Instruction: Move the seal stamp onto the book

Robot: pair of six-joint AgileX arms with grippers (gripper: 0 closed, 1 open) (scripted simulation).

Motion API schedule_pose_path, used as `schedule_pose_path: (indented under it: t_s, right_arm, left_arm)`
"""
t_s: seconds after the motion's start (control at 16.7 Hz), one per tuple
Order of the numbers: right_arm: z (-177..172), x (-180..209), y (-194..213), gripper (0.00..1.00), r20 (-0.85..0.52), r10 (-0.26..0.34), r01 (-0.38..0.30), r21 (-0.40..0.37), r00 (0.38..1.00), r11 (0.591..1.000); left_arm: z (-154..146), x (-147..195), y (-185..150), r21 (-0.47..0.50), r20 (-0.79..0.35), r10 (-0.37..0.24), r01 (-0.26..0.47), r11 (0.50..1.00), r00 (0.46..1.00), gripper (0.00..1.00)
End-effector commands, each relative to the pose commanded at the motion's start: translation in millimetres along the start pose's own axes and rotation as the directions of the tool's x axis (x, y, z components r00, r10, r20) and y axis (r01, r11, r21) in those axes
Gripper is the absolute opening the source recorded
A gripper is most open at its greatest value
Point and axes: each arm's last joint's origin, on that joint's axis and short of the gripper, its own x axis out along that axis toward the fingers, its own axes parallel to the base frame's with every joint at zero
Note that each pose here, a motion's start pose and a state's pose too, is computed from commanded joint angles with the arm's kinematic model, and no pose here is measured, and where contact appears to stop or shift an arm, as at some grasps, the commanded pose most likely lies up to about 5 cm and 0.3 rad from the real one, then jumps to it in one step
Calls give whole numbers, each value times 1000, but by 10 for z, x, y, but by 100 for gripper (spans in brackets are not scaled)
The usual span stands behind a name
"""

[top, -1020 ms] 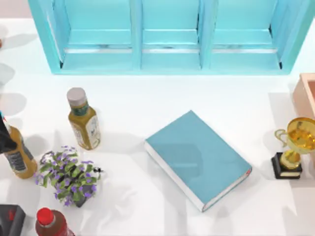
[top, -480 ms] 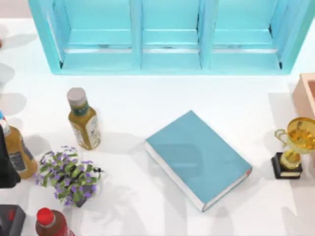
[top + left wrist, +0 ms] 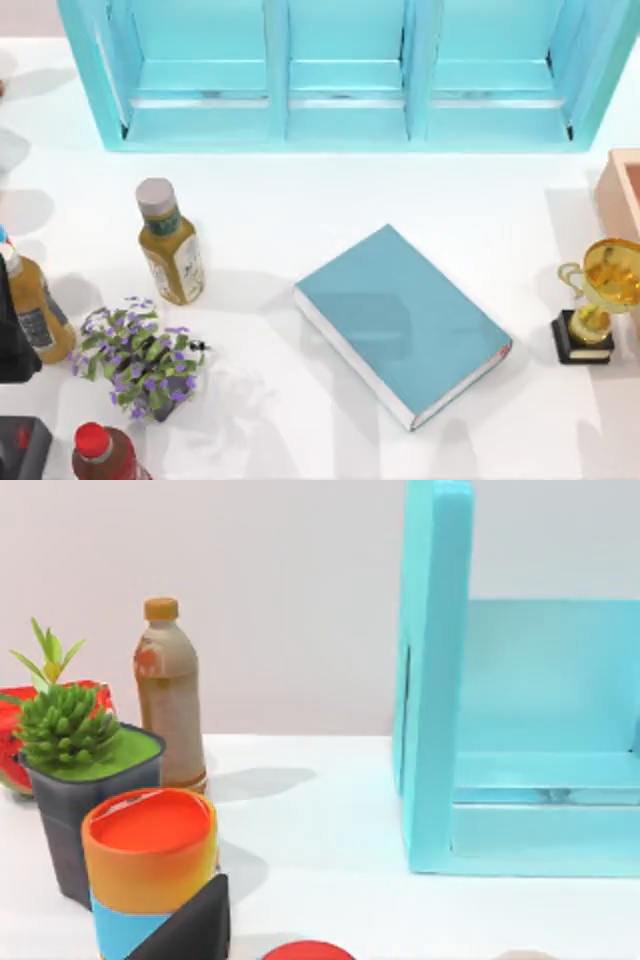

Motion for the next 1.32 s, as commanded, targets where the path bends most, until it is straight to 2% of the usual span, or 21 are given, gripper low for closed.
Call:
schedule_pose_path:
  t_s: [0.3,0.54,0.72,0.9,1.14,1.32]
  right_arm:
    - [429,119,-58,100,-247,-45,36,-42,968,998]
    - [815,442,-151,100,-513,-79,45,-77,855,996]
    - [1028,807,-262,100,-693,-89,38,-89,715,995]
    - [1125,1219,-409,100,-834,-83,24,-84,546,996]
    - [1087,1732,-629,100,-946,-53,6,-54,321,999]
    - [986,2025,-778,100,-983,-25,-1,-25,182,1000]
  left_arm:
    - [0,0,0,0,0,0,0,1000,1000,100]
    - [0,0,0,0,0,0,0,1000,1000,100]
    - [0,0,0,0,0,0,0,1000,1000,100]
    - [0,0,0,0,0,0,0,1000,1000,100]
    - [0,0,0,0,0,0,0,1000,1000,100]
    - [0,0,0,0,0,0,0,1000,1000,100]
